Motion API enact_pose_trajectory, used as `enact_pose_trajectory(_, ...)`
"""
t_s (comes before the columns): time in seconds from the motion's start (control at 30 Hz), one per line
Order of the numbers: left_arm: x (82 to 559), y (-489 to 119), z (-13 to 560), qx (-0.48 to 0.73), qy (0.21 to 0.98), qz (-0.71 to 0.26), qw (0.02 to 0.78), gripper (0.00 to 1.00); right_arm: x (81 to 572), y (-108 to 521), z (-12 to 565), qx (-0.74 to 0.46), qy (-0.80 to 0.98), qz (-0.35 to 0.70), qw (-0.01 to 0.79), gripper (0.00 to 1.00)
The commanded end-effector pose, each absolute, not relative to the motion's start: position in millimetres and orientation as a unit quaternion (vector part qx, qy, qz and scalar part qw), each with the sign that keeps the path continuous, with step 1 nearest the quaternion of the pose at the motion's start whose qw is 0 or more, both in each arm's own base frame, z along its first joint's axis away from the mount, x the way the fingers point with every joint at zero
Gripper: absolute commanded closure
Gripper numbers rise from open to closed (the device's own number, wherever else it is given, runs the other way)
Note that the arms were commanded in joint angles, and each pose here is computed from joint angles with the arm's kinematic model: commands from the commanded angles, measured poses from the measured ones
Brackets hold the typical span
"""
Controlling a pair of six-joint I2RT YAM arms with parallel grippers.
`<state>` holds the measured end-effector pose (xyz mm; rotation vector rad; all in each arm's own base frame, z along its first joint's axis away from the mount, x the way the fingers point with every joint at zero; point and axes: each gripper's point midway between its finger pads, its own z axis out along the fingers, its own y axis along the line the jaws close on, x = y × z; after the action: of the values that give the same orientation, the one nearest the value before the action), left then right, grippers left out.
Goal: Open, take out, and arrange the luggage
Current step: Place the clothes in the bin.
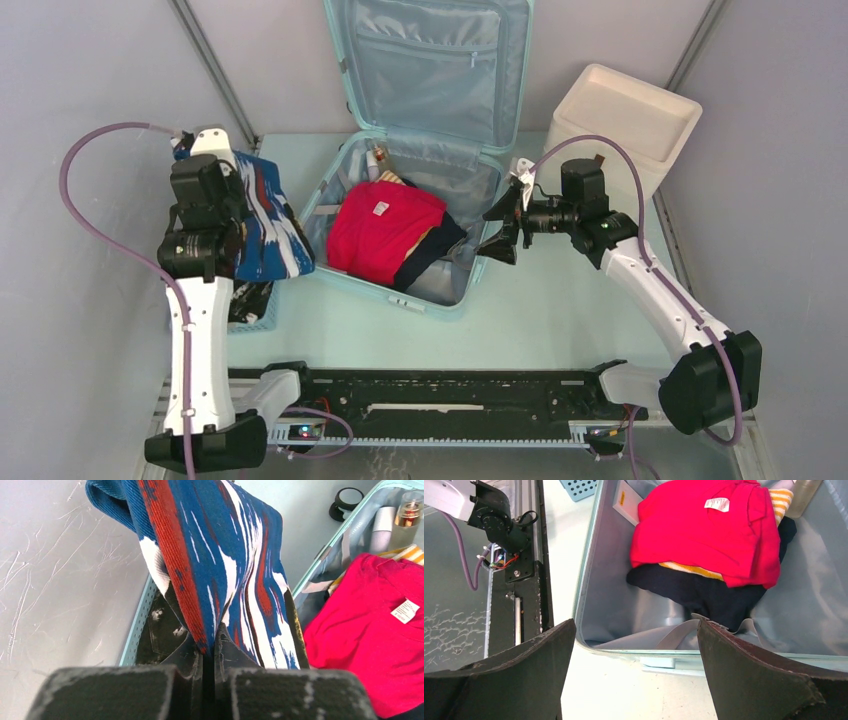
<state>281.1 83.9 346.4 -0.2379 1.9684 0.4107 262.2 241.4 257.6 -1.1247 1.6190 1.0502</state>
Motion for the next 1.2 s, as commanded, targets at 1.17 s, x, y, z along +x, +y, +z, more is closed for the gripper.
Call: enact_pose_trajectory(1.17, 327.6, 246.4, 200.9, -0.301, 0.814, 0.362, 0.340, 0.93, 243.5, 243.7, 276.8, -0.473, 0.619, 0.440, 0.448, 0.00)
